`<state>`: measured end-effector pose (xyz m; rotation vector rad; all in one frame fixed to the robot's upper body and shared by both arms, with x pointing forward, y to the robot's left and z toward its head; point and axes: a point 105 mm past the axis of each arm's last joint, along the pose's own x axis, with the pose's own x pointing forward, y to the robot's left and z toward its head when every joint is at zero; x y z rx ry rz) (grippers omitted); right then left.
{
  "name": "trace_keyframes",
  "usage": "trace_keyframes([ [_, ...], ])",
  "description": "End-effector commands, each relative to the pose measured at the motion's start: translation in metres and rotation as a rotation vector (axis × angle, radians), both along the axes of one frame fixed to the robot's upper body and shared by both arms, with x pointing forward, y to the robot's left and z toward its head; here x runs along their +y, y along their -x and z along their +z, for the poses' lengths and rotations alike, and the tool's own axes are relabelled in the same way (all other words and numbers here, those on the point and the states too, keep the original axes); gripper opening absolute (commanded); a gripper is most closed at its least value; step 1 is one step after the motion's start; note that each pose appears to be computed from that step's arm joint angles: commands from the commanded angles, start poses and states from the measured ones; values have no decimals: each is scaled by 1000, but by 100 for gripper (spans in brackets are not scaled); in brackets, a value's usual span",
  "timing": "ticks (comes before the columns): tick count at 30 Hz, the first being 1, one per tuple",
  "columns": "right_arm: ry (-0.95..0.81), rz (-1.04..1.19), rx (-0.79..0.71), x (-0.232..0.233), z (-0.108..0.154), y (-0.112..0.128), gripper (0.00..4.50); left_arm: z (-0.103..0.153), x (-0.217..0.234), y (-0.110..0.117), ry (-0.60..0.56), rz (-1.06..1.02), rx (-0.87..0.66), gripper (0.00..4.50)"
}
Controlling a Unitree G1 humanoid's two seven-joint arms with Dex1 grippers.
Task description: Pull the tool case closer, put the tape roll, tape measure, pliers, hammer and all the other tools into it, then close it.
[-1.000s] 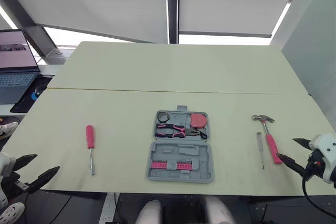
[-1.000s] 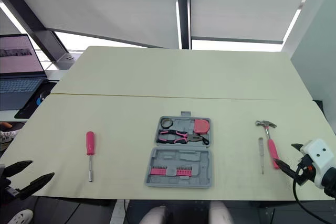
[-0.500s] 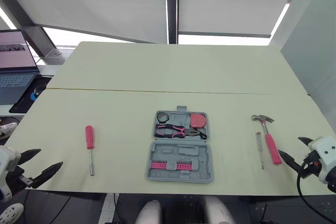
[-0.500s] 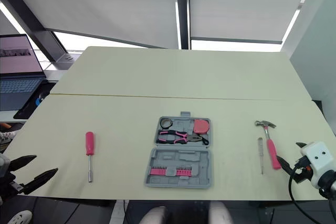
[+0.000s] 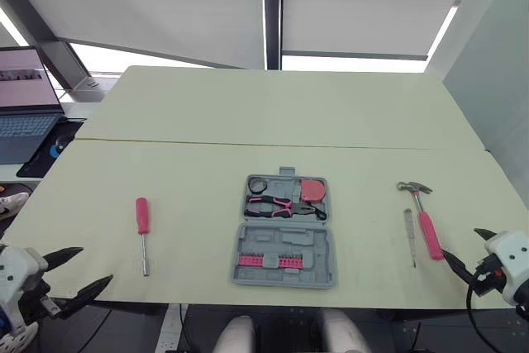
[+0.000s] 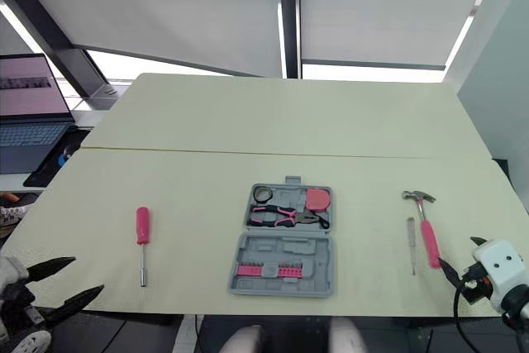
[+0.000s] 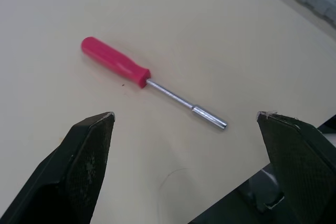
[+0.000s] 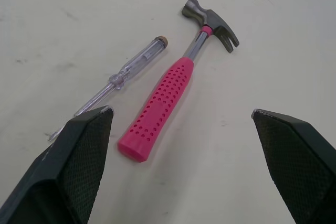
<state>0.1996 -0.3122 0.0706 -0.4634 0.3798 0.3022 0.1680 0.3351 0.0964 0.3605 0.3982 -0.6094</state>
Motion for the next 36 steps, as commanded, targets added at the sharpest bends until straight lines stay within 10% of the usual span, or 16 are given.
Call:
trace_keyframes([
  [1, -18, 82, 8, 21, 3, 8, 449, 19, -43, -20, 29, -207, -64, 450],
  [15, -208, -118, -12, 69, -15, -10, 449, 64, -185, -38, 196, -850, 2, 450],
  [21, -216, -180, -20, 70, -20, -28, 294, 80, -208, -48, 232, -904, -56, 450],
  [36, -241, -334, 16, 68, -40, -52, 294, 69, -205, -40, 208, -902, -31, 450],
])
